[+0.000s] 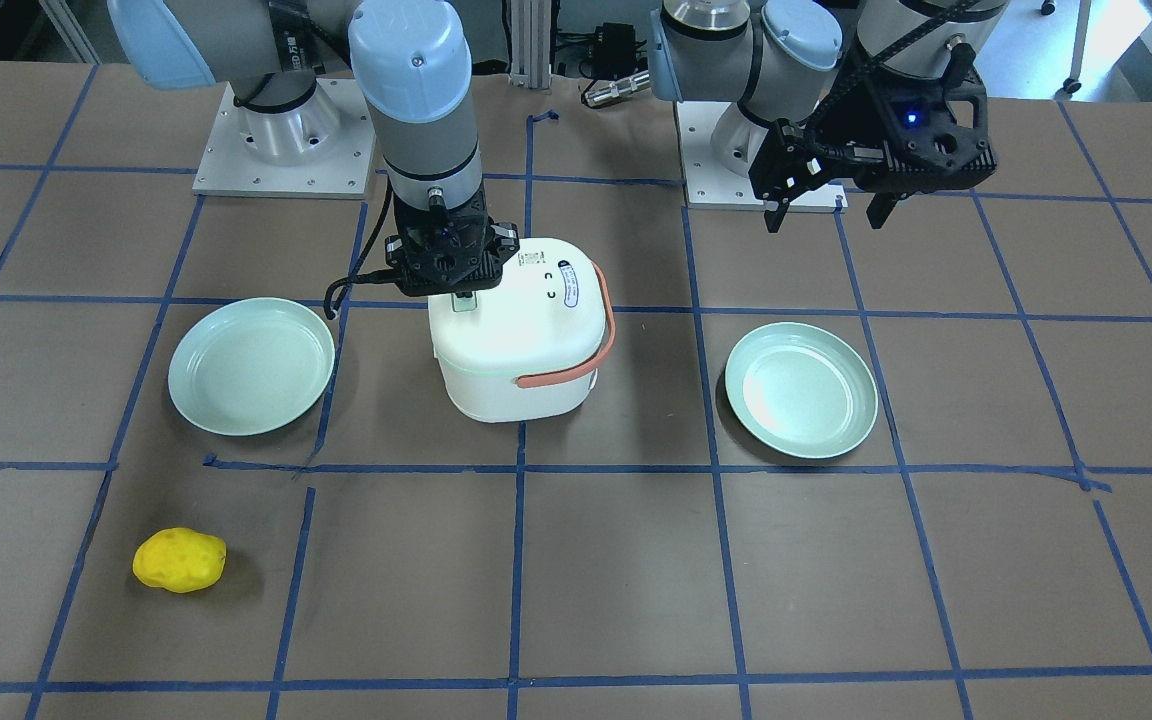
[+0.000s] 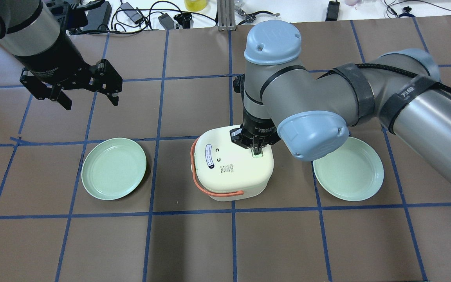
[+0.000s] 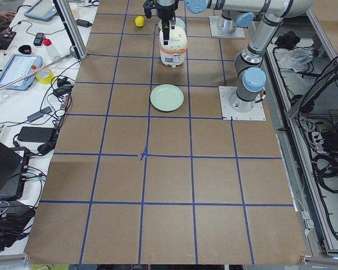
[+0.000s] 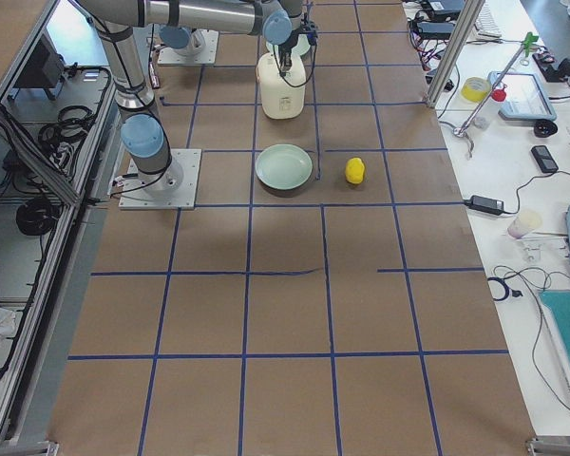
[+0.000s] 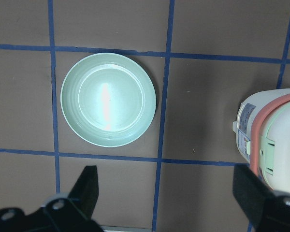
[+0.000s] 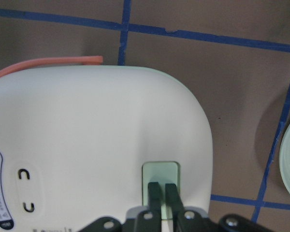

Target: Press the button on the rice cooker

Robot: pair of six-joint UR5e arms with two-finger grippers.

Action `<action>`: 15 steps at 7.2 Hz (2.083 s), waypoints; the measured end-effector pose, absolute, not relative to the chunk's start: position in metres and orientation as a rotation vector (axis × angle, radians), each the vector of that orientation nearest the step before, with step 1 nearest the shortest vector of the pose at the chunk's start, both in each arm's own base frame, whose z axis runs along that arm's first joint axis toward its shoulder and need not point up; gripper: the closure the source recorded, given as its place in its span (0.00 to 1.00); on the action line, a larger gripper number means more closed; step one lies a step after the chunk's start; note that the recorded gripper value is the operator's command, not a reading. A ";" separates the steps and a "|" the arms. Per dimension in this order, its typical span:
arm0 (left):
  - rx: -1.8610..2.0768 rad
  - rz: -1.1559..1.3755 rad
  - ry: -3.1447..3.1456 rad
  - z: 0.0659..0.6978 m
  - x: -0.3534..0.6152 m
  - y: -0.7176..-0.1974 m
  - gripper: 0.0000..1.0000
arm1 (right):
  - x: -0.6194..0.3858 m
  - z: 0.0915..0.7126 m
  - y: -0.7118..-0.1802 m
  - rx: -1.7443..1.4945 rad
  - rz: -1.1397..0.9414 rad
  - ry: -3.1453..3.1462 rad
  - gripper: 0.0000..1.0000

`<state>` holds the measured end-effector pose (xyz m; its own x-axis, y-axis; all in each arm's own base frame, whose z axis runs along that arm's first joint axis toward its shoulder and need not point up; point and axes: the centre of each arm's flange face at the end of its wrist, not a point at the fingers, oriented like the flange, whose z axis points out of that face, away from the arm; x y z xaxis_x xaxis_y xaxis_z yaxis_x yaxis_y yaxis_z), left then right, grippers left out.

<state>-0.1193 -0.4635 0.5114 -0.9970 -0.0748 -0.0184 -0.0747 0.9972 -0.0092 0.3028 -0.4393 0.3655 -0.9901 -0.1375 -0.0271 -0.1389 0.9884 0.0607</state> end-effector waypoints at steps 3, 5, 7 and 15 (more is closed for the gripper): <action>-0.116 -0.013 3.121 0.511 -0.119 -0.463 0.00 | 0.281 0.440 -0.462 -0.167 -0.041 3.153 0.00; -0.116 -0.013 3.121 0.511 -0.119 -0.464 0.00 | 0.235 0.488 -0.494 -0.088 -0.139 3.146 0.00; -0.116 -0.013 3.121 0.511 -0.119 -0.464 0.00 | 0.191 0.520 -0.517 -0.049 -0.226 3.147 0.00; -0.117 -0.013 3.121 0.511 -0.119 -0.463 0.00 | 0.152 0.536 -0.527 -0.020 -0.235 3.150 0.00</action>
<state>-0.1193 -0.4635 0.5114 -0.9970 -0.0747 -0.0183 -0.0745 0.9972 -0.0092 0.1519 -0.5273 0.5362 -0.9998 -0.0112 0.0176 -0.0137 0.9889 -0.1481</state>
